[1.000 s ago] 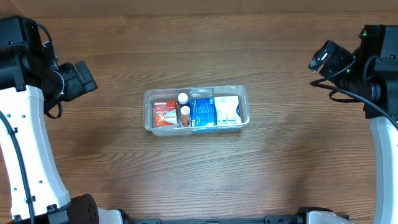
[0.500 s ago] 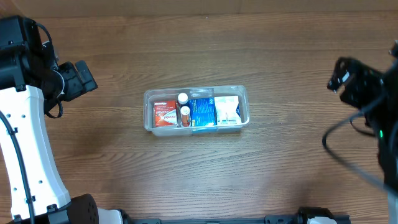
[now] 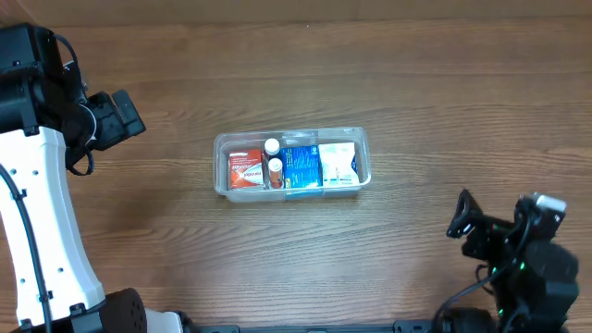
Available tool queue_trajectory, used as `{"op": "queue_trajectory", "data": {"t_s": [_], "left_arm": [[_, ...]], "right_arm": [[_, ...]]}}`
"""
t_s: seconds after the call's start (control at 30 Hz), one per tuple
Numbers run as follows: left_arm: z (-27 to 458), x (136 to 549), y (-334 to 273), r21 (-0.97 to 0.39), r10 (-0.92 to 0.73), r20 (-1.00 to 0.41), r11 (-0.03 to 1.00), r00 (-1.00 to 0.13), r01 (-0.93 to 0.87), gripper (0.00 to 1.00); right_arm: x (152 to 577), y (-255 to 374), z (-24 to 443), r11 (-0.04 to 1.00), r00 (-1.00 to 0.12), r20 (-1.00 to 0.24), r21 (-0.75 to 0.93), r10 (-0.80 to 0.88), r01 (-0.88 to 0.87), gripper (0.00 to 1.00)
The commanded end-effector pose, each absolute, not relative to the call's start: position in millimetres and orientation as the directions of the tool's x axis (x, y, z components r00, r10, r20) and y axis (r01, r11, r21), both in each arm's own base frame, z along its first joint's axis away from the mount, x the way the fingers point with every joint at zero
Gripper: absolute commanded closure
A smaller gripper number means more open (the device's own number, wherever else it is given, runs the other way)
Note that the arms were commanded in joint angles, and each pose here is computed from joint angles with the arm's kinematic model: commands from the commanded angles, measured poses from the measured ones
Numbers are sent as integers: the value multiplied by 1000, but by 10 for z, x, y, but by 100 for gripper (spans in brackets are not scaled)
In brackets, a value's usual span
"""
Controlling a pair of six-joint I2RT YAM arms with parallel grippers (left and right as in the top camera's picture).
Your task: Pack container
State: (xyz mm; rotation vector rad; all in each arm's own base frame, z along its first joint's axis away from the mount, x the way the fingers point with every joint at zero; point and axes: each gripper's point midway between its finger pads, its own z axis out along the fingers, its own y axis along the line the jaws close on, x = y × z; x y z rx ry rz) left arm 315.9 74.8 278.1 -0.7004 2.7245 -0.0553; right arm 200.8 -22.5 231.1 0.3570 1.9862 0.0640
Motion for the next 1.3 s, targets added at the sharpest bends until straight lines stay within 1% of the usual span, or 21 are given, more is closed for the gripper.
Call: {"op": "queue_trajectory", "data": {"t_s": [0.0, 0.1, 0.23, 0.43, 0.7, 1.27], "left_arm": [[2838, 3147, 742, -130, -484, -318, 874, -815, -468, 0], [2838, 3147, 742, -130, -484, -318, 874, -815, -468, 0], [2838, 3147, 742, -130, -484, -318, 874, -815, -468, 0], [2838, 3147, 742, -130, -484, -318, 874, -815, -468, 0], [2838, 3147, 742, -130, -484, -318, 874, -815, -468, 0], [2838, 3147, 741, -130, -484, -318, 874, -815, -468, 0]], "right_arm": [[1943, -212, 1999, 955, -394, -877, 203, 275, 214, 0], [1917, -198, 1781, 956, -404, -872, 204, 275, 210, 0], [1903, -199, 1610, 956, -398, -875, 204, 275, 210, 0], [1921, -198, 1274, 956, -418, -865, 202, 276, 214, 0], [1923, -198, 846, 955, -496, -821, 187, 281, 232, 0], [1927, -199, 847, 955, -495, -822, 187, 281, 231, 0]]}}
